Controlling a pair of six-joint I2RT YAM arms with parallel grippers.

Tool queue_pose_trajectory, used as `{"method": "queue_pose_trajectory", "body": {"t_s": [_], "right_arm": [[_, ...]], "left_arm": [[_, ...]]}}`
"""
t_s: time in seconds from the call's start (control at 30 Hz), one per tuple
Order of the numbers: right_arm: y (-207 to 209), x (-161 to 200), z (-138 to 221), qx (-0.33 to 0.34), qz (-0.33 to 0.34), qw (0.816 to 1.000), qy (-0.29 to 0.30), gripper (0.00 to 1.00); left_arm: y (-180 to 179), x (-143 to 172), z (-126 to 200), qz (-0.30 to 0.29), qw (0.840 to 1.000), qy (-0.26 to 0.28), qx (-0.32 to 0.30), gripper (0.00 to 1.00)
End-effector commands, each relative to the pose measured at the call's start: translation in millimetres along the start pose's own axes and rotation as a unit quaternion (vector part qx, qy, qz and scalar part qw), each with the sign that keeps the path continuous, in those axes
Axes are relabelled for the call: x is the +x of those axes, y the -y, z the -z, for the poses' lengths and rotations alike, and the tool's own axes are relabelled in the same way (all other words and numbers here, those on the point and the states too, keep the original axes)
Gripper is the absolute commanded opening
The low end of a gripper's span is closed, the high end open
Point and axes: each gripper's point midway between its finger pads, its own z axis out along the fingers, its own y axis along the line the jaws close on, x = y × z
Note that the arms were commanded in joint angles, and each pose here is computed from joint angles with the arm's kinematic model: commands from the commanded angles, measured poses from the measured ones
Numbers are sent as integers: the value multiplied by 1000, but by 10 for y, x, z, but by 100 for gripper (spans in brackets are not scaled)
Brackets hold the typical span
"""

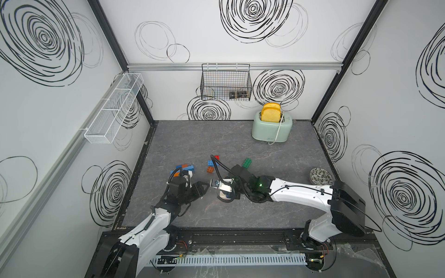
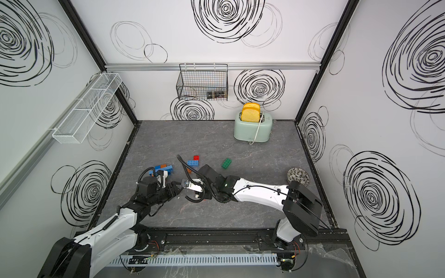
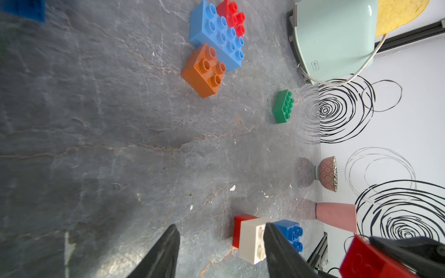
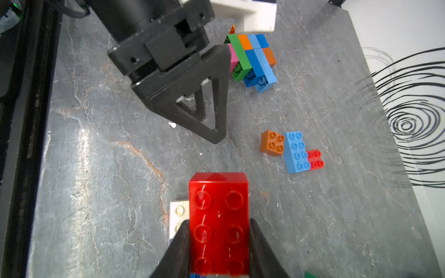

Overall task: Assemble a heart with lego
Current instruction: Assemble the lego brick with the lego brick.

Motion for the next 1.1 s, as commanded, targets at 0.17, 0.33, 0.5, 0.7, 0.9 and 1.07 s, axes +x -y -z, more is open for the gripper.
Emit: {"method": "queue_pose_trajectory", "body": {"t_s": [0.17, 0.33, 0.5, 0.7, 0.9, 1.07], "right_arm": [[-118, 48, -69, -68, -34, 996, -40, 25], [-204, 110, -131, -122, -72, 988, -68, 25], [-238, 174, -186, -137, -82, 984, -83, 25], [-234, 320, -310, -140, -95, 979, -111, 24], [-257, 374, -372, -144, -100, 977, -122, 24], [-242, 431, -388, -138, -104, 975, -139, 24]], "left_arm": [[56, -59, 4, -2, 1000, 14, 15, 60], [46, -42, 1, -2, 1000, 12, 16, 60], [49, -35, 1, -2, 1000, 12, 18, 60], [36, -20, -1, -1, 1000, 11, 18, 61], [30, -15, -9, 0, 1000, 10, 18, 61], [27, -7, -14, 0, 1000, 9, 18, 61]]}}
